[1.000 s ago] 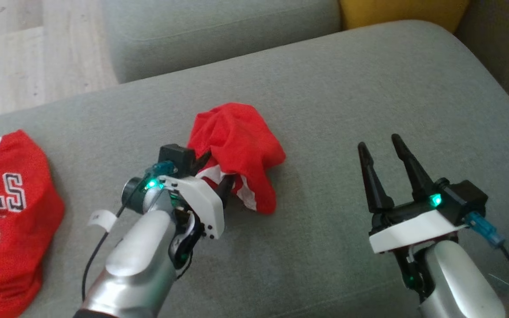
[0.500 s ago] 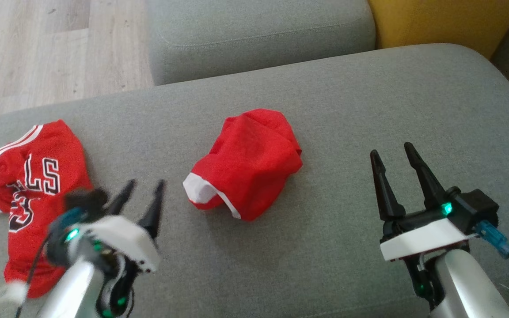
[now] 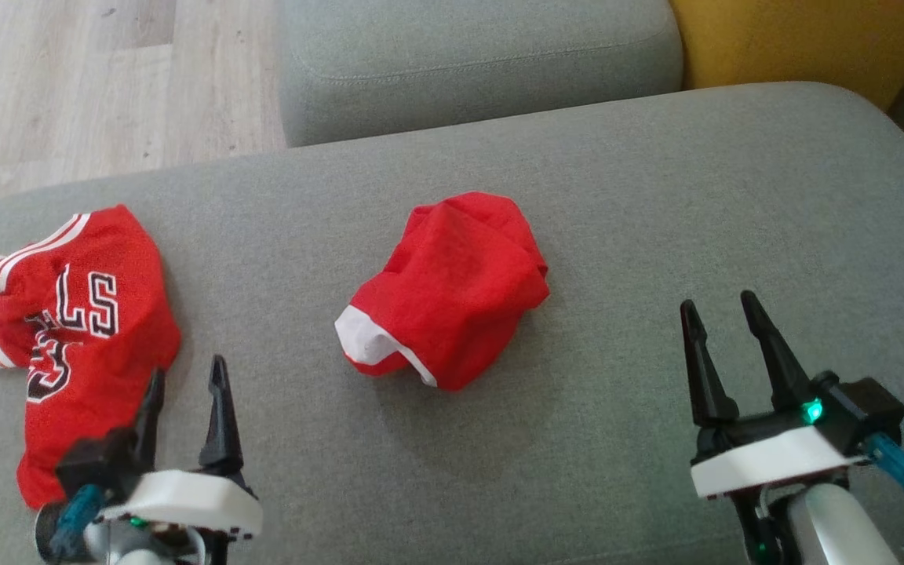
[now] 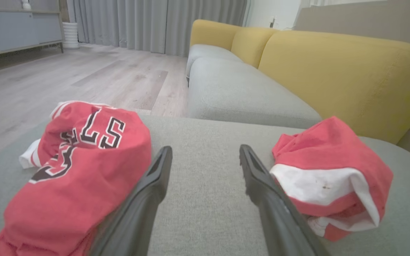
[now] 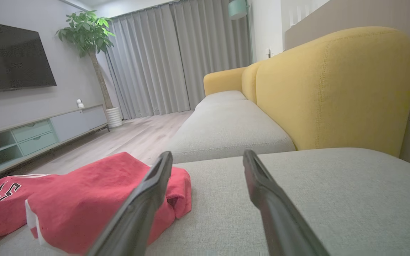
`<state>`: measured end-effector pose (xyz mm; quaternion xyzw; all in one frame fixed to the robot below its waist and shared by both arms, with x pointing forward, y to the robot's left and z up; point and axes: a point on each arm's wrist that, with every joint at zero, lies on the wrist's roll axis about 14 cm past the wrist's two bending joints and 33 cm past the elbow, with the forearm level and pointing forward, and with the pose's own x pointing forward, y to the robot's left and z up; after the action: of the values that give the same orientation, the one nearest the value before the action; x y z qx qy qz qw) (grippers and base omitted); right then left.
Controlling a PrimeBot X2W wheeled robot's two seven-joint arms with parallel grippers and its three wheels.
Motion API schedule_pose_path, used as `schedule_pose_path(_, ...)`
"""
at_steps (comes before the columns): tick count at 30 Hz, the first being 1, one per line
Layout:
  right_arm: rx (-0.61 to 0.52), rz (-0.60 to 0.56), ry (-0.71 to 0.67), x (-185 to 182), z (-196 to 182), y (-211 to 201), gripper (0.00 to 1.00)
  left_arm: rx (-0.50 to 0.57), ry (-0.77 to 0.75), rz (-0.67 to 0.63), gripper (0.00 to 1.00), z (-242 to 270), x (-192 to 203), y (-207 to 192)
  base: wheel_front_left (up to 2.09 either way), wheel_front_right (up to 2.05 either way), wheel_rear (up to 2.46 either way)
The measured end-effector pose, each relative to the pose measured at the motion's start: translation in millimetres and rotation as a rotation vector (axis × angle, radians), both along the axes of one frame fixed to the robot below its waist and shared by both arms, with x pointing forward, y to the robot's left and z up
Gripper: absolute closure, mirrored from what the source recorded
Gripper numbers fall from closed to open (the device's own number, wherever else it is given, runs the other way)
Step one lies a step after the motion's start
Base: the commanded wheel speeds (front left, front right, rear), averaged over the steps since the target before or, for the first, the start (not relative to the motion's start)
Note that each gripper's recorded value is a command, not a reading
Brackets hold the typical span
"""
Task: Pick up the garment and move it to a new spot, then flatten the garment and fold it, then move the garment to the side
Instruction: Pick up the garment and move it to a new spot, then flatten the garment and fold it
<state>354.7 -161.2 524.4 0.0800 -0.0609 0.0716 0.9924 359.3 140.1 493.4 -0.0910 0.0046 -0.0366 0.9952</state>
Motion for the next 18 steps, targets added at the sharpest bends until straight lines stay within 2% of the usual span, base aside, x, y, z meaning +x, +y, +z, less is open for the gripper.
schedule_pose_path(3,-0.006,0.002,0.01,-1,-4,1,0.0,0.011,-0.046,0.001,0.0,12,2,-3,0.0,0.0,0.0)
schedule_pose_path(18,-0.012,0.012,0.033,-3,-11,4,0.0,0.014,-0.085,-0.004,0.0,19,3,-2,0.0,0.0,0.0)
